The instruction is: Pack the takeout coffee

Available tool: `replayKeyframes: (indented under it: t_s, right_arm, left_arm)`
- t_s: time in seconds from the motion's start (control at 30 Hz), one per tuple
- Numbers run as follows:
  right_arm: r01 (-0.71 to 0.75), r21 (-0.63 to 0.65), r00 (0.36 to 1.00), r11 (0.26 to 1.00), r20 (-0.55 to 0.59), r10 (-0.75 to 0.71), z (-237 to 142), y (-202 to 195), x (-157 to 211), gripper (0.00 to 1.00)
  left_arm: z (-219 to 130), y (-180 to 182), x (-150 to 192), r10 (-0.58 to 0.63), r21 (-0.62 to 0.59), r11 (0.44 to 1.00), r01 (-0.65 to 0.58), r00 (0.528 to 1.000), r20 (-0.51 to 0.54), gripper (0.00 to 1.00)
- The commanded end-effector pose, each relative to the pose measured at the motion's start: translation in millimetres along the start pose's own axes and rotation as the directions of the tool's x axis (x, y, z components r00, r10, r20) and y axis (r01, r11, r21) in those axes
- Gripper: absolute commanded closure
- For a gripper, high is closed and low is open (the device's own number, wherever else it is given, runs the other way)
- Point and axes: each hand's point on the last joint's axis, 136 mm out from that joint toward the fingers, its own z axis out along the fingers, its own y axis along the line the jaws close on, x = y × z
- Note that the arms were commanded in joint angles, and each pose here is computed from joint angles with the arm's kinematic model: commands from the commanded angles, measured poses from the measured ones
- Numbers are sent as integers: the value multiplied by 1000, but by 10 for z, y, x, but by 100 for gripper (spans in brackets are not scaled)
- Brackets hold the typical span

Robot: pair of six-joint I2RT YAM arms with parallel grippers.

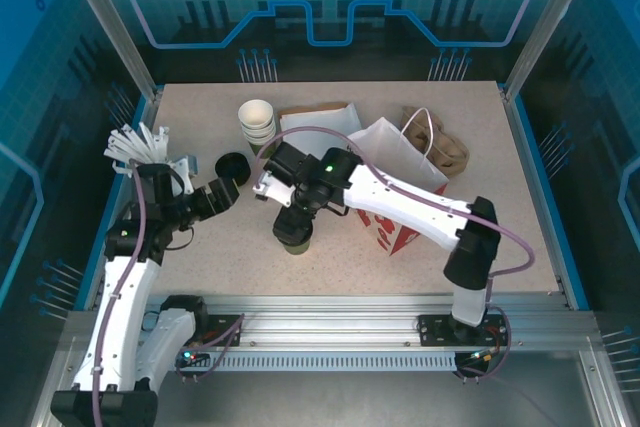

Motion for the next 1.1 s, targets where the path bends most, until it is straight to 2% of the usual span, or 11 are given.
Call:
replayKeyframes:
  t_s: [0.0, 0.23, 0.4, 1.07]
  right_arm:
    - [19, -10, 997, 1000, -77, -20, 46, 29, 78, 9]
    - [25, 7, 985, 1000, -172, -24, 295, -51, 168, 6]
    - [29, -19, 980, 999, -194, -32, 389, -29, 165, 6]
    - [41, -41, 967, 998, -251, -50, 509, 8, 222, 16]
  left_arm:
    - [56, 87, 190, -2, 1, 1000, 2, 997, -77, 17]
    - [105, 156, 196, 7, -12, 1000, -8, 997, -77, 16]
    - [106, 142, 199, 10, -2, 1000, -10, 997, -77, 16]
    - [97, 78, 216, 13, 35, 999, -10, 996, -83, 16]
